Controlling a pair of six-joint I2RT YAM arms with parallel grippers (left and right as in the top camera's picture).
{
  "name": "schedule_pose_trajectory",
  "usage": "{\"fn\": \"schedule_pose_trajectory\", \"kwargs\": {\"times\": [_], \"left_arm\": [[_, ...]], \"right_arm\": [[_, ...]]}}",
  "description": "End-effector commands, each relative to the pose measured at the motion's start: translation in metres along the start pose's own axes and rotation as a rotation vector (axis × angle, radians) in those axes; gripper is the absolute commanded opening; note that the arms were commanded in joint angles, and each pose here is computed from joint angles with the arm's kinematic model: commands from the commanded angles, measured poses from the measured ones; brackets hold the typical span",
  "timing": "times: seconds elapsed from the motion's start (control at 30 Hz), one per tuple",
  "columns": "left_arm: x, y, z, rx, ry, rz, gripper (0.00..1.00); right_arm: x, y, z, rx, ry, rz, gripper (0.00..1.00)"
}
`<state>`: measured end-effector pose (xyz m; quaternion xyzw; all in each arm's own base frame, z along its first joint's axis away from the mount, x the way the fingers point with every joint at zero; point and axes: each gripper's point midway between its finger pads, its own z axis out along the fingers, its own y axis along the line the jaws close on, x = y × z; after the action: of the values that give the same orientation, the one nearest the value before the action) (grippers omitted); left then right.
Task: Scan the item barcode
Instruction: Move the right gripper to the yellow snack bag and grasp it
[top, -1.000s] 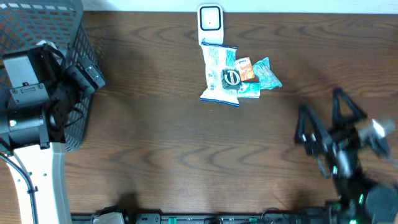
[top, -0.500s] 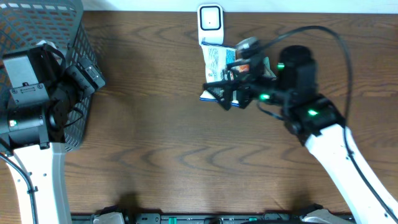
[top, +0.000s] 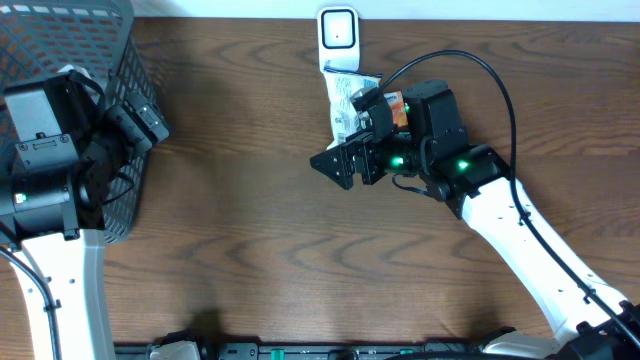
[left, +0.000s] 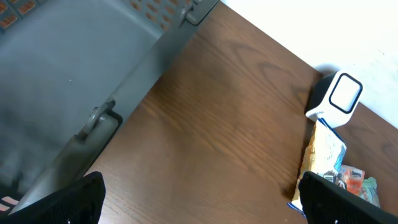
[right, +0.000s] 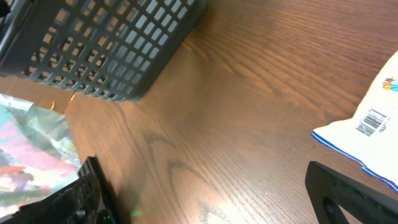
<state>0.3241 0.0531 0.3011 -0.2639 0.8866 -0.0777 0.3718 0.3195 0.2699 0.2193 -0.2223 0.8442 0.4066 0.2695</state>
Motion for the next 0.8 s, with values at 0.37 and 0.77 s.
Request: {"fn": "schedule_pose_trajectory", "kwargs": {"times": [0.37,0.77], "left_arm": [[-0.001,0.003,0.0,-0.012,-0.004,0.01,0.98],[-0.001,0.003,0.0,-0.012,-0.004,0.01,0.98]], "right_arm": [[0.0,-0.042,0.018,0.177,0.003,0.048,0.71],[-0.037,-0.101,0.028,0.42,-0.192,0.117,0.01]]}}
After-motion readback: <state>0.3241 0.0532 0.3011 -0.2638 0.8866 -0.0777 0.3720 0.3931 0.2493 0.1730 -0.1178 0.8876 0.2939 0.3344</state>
